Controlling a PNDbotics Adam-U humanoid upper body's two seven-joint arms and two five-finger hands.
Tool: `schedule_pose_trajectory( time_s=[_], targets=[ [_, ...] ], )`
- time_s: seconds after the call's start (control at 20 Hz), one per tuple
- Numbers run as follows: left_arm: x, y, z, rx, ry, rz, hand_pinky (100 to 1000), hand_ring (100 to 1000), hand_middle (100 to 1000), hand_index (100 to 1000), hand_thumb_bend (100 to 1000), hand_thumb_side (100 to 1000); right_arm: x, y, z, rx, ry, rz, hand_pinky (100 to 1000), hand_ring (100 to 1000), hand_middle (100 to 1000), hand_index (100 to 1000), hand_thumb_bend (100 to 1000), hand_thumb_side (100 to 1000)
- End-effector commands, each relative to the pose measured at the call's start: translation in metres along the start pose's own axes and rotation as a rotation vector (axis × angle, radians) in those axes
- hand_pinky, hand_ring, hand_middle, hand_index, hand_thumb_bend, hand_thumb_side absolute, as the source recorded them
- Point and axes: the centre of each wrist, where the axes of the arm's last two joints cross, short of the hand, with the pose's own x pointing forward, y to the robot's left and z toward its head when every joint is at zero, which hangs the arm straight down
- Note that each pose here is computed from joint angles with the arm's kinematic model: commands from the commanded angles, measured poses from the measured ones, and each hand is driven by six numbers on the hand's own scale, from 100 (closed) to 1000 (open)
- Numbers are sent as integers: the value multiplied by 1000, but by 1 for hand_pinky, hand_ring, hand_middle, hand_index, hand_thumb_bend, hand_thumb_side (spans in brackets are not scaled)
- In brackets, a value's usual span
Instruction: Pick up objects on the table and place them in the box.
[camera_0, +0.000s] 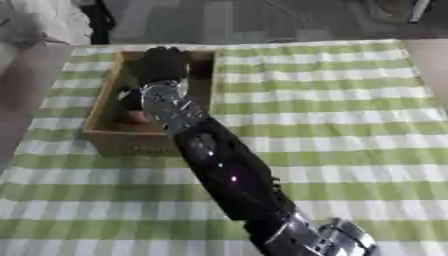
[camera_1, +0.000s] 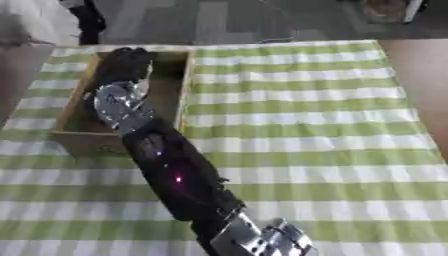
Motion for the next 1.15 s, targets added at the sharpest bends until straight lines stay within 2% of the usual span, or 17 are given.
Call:
schedule_pose_trajectory(
  time_s=[0.05, 0.3, 0.65, 0.9, 1.05, 1.15],
  targets=[
    [6, -2, -5, -19, -24, -5, 548, 498, 546, 811, 100, 919, -5, -29, 3, -98, -8, -22, 841, 889, 766, 981, 376, 886],
    [7, -1, -5, -17, -24, -8, 548, 499, 547, 811, 100, 917, -24, -64, 11, -245, -21, -52, 838, 870, 749, 974, 326, 922],
    [7, 0, -5, -12, -26, -16, 548, 499, 547, 813, 100, 916, -65, -104, 36, -467, -32, -106, 827, 852, 730, 963, 249, 959],
    [8, 2, -5, -6, -31, -22, 549, 499, 547, 814, 100, 917, -99, -122, 66, -655, -15, -180, 813, 819, 703, 949, 208, 1000],
    [8, 1, -6, -3, -34, -23, 548, 500, 548, 814, 100, 917, -119, -127, 87, -762, 3, -239, 810, 808, 701, 948, 187, 1000],
    [8, 2, -6, -1, -36, -24, 548, 500, 548, 815, 100, 916, -133, -128, 98, -817, 13, -277, 810, 805, 702, 948, 141, 1000]
  ],
)
